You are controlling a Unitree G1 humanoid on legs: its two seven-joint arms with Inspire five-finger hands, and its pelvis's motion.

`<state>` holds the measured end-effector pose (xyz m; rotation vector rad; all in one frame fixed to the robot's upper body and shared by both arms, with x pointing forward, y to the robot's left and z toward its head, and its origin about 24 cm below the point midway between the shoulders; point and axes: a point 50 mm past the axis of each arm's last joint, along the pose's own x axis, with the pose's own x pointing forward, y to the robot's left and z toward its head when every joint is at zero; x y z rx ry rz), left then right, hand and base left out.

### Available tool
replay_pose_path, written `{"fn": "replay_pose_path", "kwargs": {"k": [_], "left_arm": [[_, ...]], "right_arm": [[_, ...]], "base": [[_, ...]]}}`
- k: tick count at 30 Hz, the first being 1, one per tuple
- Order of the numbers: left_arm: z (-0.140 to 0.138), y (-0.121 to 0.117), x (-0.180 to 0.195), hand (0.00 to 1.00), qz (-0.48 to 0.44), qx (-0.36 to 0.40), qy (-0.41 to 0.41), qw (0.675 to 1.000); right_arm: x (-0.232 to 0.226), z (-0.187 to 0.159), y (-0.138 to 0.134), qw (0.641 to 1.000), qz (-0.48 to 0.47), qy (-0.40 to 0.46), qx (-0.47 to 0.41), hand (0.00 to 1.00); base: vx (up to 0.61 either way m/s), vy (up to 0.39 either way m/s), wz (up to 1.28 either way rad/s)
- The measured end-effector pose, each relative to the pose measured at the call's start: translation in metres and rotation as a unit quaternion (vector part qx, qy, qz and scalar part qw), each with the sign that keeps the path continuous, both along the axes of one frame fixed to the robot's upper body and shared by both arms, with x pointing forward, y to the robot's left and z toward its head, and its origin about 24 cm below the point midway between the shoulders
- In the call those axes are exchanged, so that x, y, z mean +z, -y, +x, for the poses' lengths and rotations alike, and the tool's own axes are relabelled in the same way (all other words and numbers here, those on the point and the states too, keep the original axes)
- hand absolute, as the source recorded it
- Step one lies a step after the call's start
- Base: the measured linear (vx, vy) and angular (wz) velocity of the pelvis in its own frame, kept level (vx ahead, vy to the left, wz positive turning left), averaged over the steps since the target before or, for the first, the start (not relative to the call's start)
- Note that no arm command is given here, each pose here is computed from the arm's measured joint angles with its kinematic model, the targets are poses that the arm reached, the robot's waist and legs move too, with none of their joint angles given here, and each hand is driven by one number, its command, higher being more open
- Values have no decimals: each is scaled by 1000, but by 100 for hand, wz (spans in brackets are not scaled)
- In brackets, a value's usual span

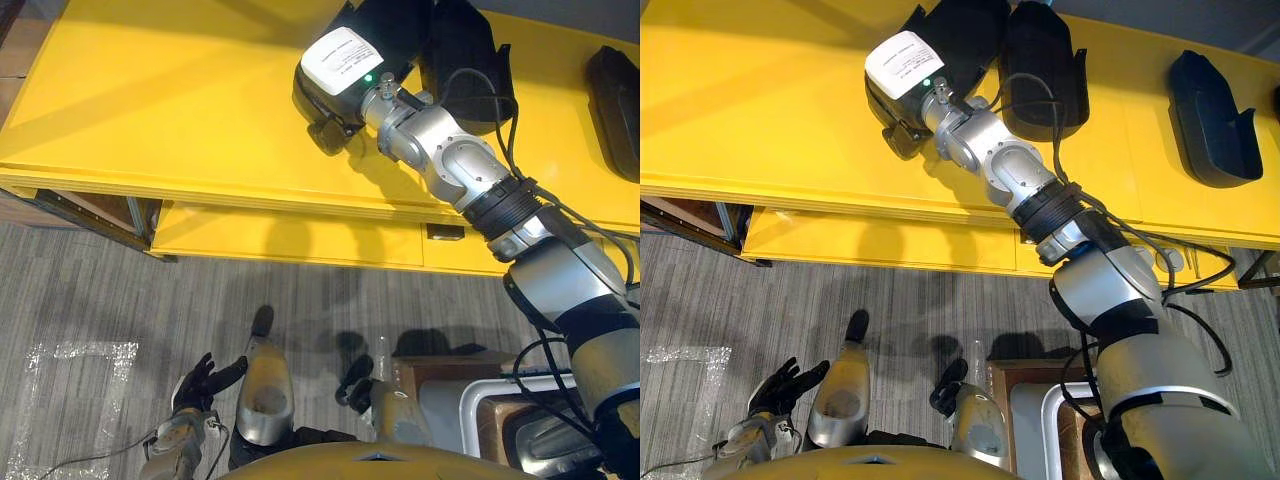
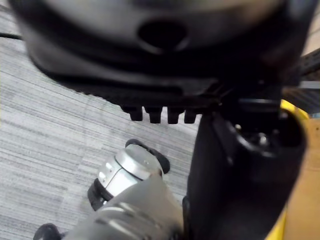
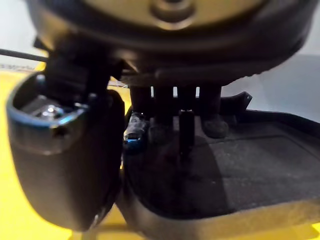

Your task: Walk over and take three plastic housings, then place them on the shelf

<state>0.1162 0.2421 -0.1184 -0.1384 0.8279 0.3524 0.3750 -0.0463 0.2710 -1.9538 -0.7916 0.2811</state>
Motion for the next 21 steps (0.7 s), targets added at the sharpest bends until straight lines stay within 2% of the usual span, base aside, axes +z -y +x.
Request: {"fn": "replay_pose_path", "kwargs": {"k": [6,15,21], "left_arm": [[-1,0,-1,100,6,-13,-14,1000],[-1,0,-1,100,12,-26,-19,999],[-2,-4,0,100,17,-36,-18,999]], "right_arm": [[-4,-9,-6,996,-80,-17,39,0],[-12,-42,-23,969,-180,-16,167,0],[-16,-56,-32,959,-195,-44,200,0]], "base": [[18,-23,4],[2,-3,0],[-2,-13,4]]}}
